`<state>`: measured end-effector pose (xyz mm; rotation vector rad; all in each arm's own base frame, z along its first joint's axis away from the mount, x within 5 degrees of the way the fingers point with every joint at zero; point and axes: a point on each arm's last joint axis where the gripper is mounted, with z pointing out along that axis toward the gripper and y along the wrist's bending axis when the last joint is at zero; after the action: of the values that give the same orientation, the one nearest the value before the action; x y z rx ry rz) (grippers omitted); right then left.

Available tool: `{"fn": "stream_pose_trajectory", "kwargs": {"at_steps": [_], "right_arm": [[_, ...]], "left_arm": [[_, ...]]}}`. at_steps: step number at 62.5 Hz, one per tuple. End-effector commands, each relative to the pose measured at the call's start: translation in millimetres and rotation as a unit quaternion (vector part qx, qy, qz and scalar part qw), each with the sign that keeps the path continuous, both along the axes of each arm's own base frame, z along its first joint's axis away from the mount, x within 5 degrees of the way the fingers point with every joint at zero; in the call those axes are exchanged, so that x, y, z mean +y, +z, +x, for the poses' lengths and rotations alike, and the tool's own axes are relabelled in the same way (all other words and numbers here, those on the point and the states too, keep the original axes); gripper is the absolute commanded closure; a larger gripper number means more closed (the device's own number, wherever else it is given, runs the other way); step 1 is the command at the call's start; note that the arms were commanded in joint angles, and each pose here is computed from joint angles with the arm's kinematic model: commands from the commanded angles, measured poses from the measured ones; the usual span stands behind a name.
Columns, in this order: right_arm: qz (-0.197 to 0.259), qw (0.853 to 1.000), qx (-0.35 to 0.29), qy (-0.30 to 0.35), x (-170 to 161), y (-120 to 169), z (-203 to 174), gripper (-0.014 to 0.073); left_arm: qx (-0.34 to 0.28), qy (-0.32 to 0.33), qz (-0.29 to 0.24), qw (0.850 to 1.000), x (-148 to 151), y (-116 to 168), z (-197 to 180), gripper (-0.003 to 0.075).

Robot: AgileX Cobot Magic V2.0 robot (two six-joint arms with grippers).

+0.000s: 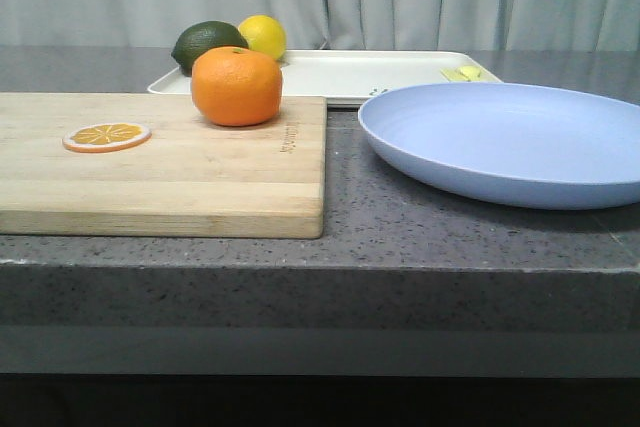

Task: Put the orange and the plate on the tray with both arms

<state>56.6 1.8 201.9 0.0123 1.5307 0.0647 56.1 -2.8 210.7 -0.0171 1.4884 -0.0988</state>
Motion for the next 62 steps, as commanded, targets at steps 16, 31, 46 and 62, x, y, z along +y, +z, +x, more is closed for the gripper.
{"fn": "stream_pose_trajectory", "kwargs": {"at_steps": [16, 31, 46, 62], "right_arm": [[-0.010, 0.998, -0.059, 0.001, 0, 16, -3, 0.0713], [-0.010, 0.998, -0.059, 0.001, 0, 16, -3, 0.0713], [-0.008, 0.997, -0.080, 0.001, 0, 20, -4, 0.0713], [-0.006, 0.992, -0.125, -0.001, -1, 76, -21, 0.0713]], "left_arm": [[-0.031, -0.002, -0.009, 0.999, 0, -1, -1, 0.0740], [-0.031, -0.002, -0.009, 0.999, 0, -1, -1, 0.0740], [-0.055, -0.001, -0.010, 0.998, 0, 4, -2, 0.0740], [-0.088, -0.009, -0.027, 0.996, 0, 62, -17, 0.0740]]}}
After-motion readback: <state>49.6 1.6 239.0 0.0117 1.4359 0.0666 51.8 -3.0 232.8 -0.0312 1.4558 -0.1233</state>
